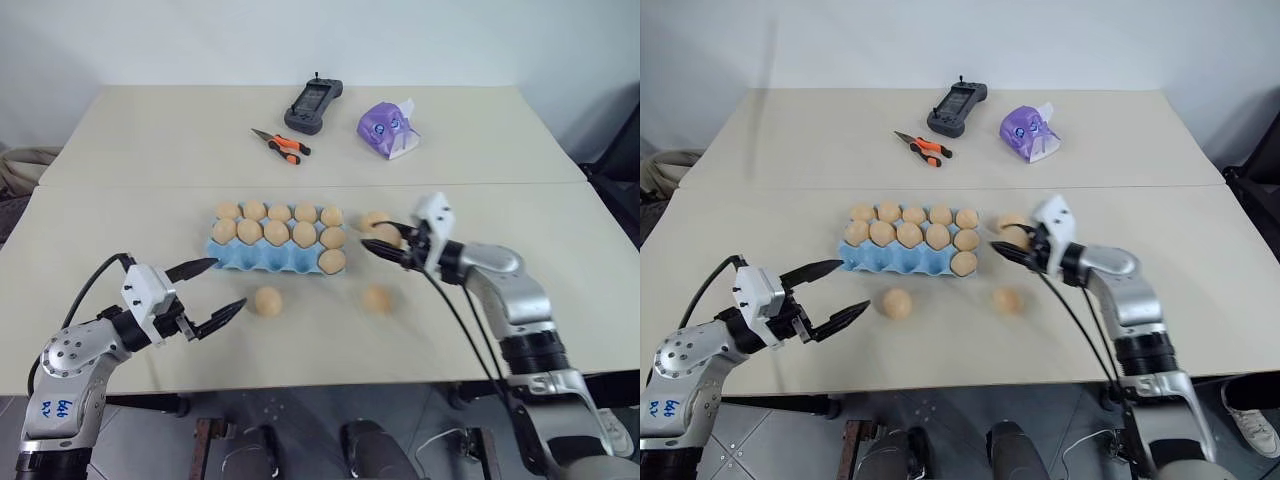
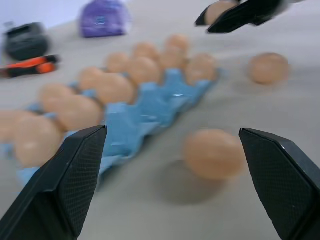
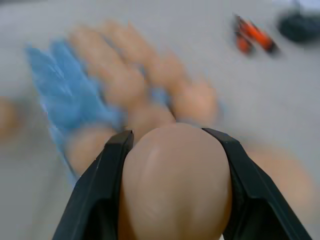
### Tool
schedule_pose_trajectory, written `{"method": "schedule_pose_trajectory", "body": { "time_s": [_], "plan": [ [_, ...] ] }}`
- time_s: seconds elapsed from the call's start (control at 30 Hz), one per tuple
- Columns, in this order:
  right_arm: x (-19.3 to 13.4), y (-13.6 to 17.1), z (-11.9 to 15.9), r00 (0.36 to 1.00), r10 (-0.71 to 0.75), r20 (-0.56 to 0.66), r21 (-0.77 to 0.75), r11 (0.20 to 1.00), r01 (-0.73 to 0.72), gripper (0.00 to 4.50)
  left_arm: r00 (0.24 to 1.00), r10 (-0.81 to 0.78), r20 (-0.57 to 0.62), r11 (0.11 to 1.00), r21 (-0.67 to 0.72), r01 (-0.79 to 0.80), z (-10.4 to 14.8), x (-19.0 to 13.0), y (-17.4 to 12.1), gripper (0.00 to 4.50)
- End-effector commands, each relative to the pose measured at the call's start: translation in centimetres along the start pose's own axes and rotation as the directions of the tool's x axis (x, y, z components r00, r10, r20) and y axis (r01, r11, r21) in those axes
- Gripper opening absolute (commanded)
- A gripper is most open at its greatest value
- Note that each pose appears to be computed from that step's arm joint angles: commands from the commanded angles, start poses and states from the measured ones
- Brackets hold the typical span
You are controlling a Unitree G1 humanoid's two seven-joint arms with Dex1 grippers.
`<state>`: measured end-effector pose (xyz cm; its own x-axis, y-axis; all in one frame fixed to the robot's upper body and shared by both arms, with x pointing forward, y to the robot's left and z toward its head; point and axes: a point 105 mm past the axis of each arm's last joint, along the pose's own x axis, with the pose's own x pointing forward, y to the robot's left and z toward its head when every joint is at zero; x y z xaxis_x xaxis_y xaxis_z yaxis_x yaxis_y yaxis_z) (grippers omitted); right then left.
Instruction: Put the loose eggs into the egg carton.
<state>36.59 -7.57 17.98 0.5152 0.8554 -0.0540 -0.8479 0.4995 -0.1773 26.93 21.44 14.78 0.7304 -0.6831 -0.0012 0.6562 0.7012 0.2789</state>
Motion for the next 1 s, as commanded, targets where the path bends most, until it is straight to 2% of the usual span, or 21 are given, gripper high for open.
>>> {"method": "schedule_pose_trajectory", "body": {
  "time_s": [0.03, 0.23, 0.5, 0.53, 0.7, 0.9, 1.0],
  "plan": [
    [3.0, 1.9, 1.1, 0.998, 0.055, 0.004, -0.020, 0.998, -0.055, 1.79, 0.994, 0.110, -0.018, 0.994, -0.011, -0.110, -0.4, -1.8, 1.2, 4.50],
    [6.1, 3.0, 0.8, 0.995, 0.098, -0.024, -0.029, 0.995, -0.099, 1.79, 0.989, 0.142, -0.030, 0.990, -0.002, -0.142, -0.5, -2.5, 1.1, 4.50],
    [6.6, 4.5, 1.9, 0.987, 0.157, 0.040, -0.006, 0.988, -0.157, 4.49, 0.990, 0.139, -0.013, 0.990, 0.008, -0.139, 0.0, -2.2, 0.8, 4.50],
    [6.1, 4.4, 2.4, 0.985, 0.161, 0.058, -0.009, 0.987, -0.161, 4.49, 0.991, 0.134, -0.009, 0.991, 0.008, -0.133, 0.1, -2.0, 0.8, 4.50],
    [1.1, 2.5, 2.8, 0.990, 0.100, 0.095, -0.038, 0.995, -0.097, 4.49, 0.999, 0.052, 0.009, 0.998, 0.017, -0.052, 0.5, -0.5, 0.1, 4.50],
    [-7.6, -0.4, 0.1, 0.990, -0.131, 0.053, -0.040, 0.990, 0.133, 4.49, 0.998, -0.056, -0.001, 0.997, 0.047, 0.056, 0.3, 1.0, -0.6, 4.50],
    [-13.6, -0.6, -1.7, 0.963, -0.265, 0.040, -0.069, 0.961, 0.267, 4.49, 0.993, -0.119, -0.009, 0.992, 0.038, 0.119, -0.1, 1.8, -0.9, 4.50]
  ]
}}
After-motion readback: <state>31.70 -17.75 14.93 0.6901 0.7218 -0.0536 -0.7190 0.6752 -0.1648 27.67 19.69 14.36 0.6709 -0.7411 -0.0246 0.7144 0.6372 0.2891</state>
